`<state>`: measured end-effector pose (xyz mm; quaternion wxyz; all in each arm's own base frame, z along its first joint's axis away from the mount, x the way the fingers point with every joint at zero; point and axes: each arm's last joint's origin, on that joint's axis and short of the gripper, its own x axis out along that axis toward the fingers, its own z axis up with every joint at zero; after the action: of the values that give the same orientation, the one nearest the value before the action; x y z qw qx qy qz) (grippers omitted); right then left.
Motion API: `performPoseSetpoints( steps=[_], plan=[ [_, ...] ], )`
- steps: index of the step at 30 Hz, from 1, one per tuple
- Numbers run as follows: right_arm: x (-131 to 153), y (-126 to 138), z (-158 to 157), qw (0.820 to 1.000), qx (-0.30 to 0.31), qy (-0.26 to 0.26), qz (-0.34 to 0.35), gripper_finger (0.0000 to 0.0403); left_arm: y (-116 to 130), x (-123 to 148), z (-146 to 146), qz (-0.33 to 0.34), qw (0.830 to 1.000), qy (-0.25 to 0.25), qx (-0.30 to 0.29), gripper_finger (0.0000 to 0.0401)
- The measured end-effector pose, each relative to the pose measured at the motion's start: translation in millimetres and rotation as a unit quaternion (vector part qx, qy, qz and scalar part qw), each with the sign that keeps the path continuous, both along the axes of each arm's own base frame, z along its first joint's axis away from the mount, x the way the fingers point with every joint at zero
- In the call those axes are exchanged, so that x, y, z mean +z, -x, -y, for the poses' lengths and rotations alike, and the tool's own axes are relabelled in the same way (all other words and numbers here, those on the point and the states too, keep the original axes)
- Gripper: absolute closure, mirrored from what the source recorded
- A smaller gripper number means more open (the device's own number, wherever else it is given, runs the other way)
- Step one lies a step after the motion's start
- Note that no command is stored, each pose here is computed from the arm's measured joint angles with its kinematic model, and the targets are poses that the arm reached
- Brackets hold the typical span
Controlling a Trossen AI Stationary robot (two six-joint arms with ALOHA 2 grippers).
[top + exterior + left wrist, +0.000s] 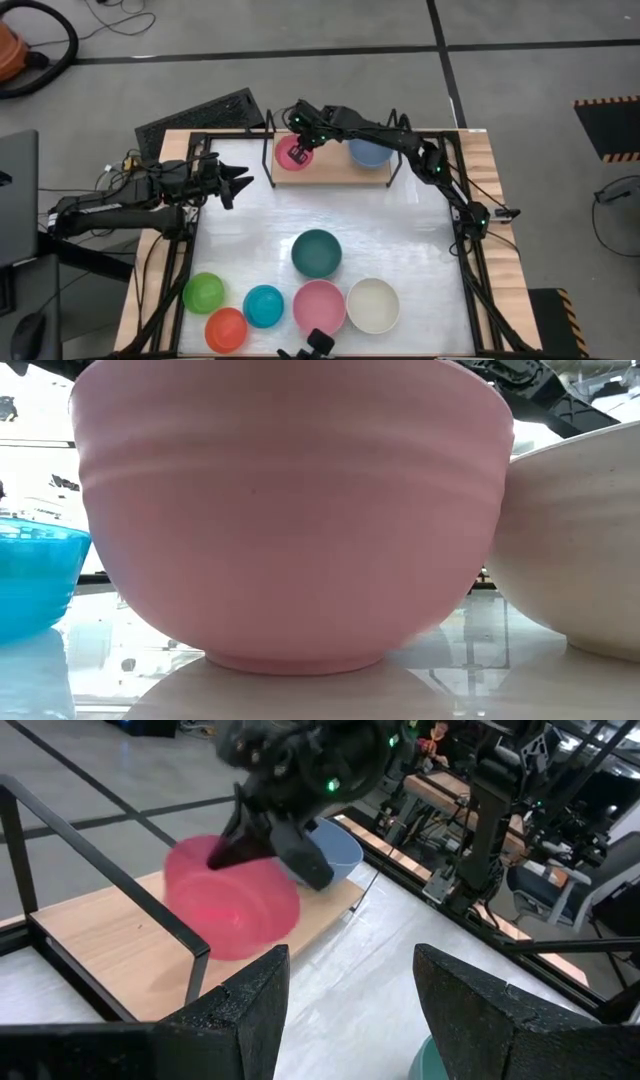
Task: Place and stack bowls onto a shelf
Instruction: Put the small pink bowl on the shelf
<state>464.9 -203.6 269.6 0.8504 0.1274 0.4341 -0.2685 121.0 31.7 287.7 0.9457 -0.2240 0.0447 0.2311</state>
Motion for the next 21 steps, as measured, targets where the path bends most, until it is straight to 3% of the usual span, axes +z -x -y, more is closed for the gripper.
performPoseSetpoints(
  steps=[5, 15, 21],
  plan=[
    [-18, -4, 0, 1.0, 0.001, -0.01, -0.024, 0.0376, 0, 0, 0, 0.0, 1.0, 0.0, 0.0, 0.0202],
    [-14, 0, 12, 1.0, -0.013, -0.022, -0.003, 0.0376, 0, 0, 0, 0.0, 1.0, 0.004, 0.001, 0.0202],
    [-15, -4, 4, 1.0, -0.005, -0.023, -0.002, 0.0376, 0, -1, 0, -0.001, 1.0, 0.004, 0.002, 0.0202]
  ],
)
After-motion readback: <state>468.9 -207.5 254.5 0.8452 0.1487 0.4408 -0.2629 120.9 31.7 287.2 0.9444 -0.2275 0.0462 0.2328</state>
